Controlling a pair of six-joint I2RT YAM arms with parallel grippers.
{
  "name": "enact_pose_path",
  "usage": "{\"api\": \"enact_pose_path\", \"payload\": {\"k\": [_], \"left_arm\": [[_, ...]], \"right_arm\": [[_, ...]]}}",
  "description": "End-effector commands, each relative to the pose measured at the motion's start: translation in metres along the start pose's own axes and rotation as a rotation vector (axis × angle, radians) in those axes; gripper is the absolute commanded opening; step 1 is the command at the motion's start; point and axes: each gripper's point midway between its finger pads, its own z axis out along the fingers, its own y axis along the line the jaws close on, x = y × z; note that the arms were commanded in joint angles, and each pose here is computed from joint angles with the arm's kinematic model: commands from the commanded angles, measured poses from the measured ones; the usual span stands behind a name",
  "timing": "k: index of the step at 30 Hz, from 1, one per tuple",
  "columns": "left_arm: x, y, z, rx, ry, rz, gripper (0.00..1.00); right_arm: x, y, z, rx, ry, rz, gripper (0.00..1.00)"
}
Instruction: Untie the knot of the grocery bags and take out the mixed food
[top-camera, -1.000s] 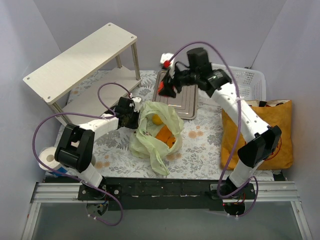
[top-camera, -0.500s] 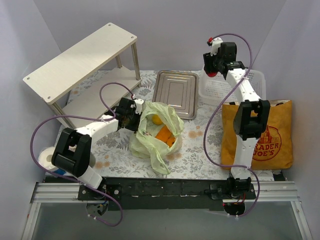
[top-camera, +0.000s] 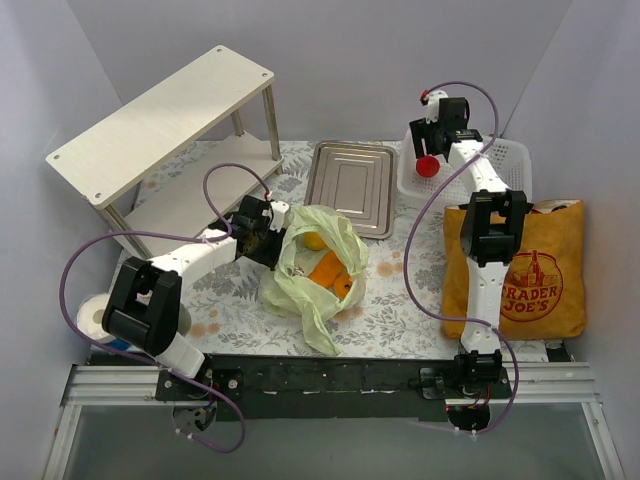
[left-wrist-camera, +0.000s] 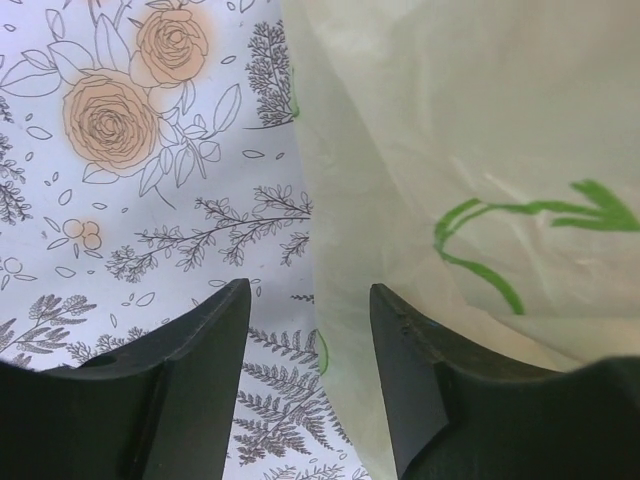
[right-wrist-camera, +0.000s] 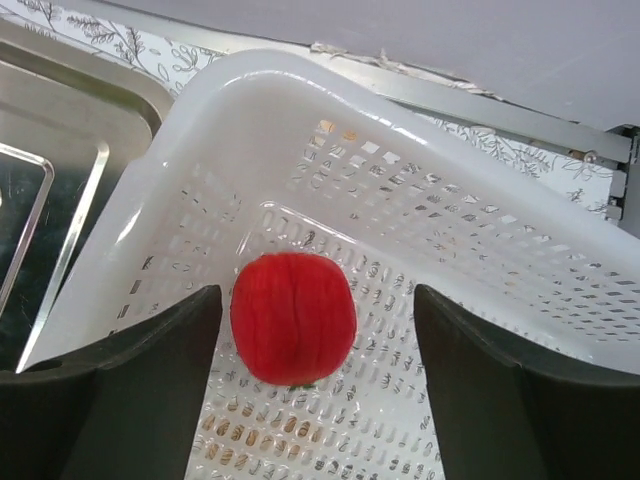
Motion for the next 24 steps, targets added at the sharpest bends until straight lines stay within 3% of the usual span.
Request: {"api": "enact_pose_path", "payload": {"k": [1, 5, 9, 11, 12, 13, 16, 20, 23, 24], "left_arm": [[-0.020, 0.015, -0.013, -0.062, -0.055, 0.023, 0.52], [-0.023, 0.023, -0.013, -0.070, -0.064, 0.007, 0.54], [-0.028, 0.026, -0.014, -0.077, -0.085, 0.008, 0.55], [-0.030, 0.026, -0.013, -0.076, -0.097, 0.010, 0.56], [-0.031, 0.026, -0.012, -0.075, -0.097, 0.010, 0.56], [-0.032, 0.026, -0.011, -0.073, -0.099, 0.008, 0.56], [-0.036, 0.026, -0.008, -0.073, -0.108, -0.002, 0.56], [-0.044, 0.019, -0.005, -0.037, -0.134, -0.002, 0.56], [-0.043, 0.016, -0.002, -0.035, -0.120, 0.000, 0.56], [-0.042, 0.013, 0.000, -0.032, -0.116, 0.001, 0.56]], "right_arm": [[-0.061, -0.017, -0.052, -0.001, -0.141, 0.046, 0.85], [-0.098, 0.032, -0.117, -0.275, -0.242, 0.044, 0.96], [-0.136, 0.112, -0.225, -0.553, -0.402, -0.118, 0.96], [-0.122, 0.167, -0.258, -0.677, -0.424, -0.226, 0.91], [-0.127, 0.182, -0.298, -0.730, -0.500, -0.291, 0.87], [-0.102, 0.219, -0.308, -0.811, -0.493, -0.383, 0.86], [-0.077, 0.271, -0.373, -0.921, -0.612, -0.594, 0.84], [-0.019, 0.311, -0.382, -0.977, -0.561, -0.749, 0.82], [0.014, 0.334, -0.383, -1.050, -0.518, -0.855, 0.66], [0.024, 0.341, -0.377, -1.069, -0.491, -0.877, 0.55]]}}
